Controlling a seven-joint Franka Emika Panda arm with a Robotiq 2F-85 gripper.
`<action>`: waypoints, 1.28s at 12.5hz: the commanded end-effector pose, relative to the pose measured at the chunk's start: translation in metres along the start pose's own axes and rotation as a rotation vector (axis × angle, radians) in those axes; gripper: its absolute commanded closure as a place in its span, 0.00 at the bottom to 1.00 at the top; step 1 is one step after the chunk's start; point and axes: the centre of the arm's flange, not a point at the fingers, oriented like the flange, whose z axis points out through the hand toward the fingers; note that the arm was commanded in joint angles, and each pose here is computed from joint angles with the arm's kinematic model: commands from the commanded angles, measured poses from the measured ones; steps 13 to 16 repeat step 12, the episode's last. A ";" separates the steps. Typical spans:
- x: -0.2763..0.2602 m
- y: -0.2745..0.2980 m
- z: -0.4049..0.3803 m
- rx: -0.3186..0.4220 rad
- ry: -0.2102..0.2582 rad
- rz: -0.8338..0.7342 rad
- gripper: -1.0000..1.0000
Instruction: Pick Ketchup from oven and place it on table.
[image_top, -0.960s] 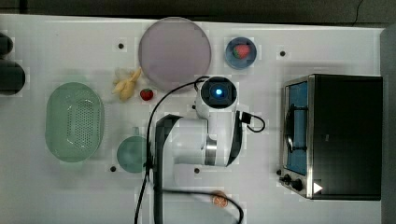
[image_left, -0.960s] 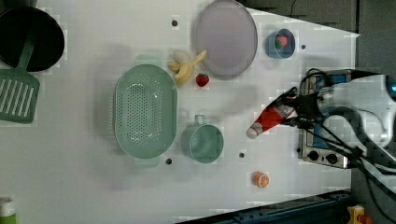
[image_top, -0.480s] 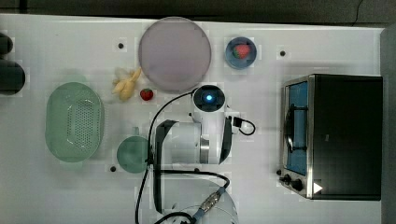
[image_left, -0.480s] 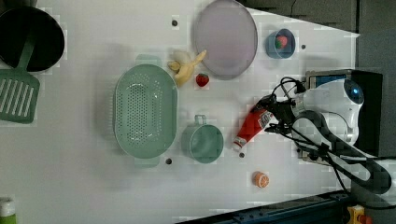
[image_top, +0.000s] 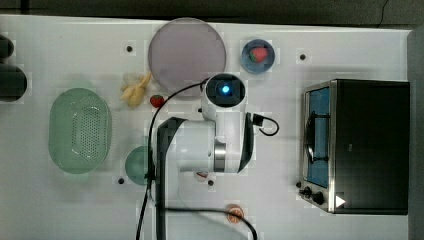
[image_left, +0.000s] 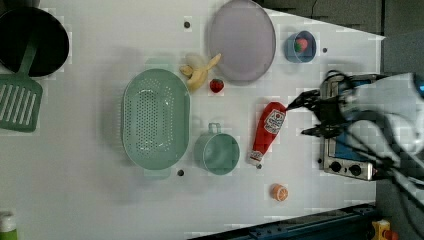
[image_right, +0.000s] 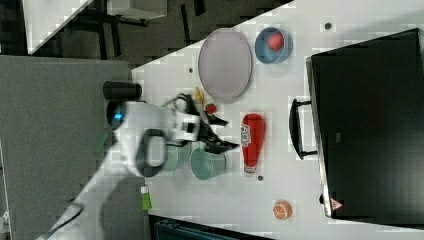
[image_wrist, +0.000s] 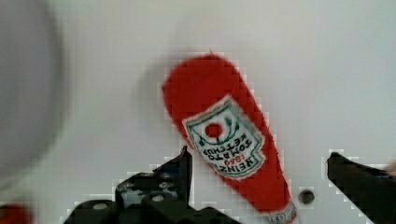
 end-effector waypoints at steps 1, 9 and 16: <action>0.010 0.007 -0.184 0.232 0.113 0.060 0.00; -0.018 0.038 -0.337 0.215 0.100 0.036 0.00; -0.022 0.049 -0.342 0.158 0.059 0.040 0.00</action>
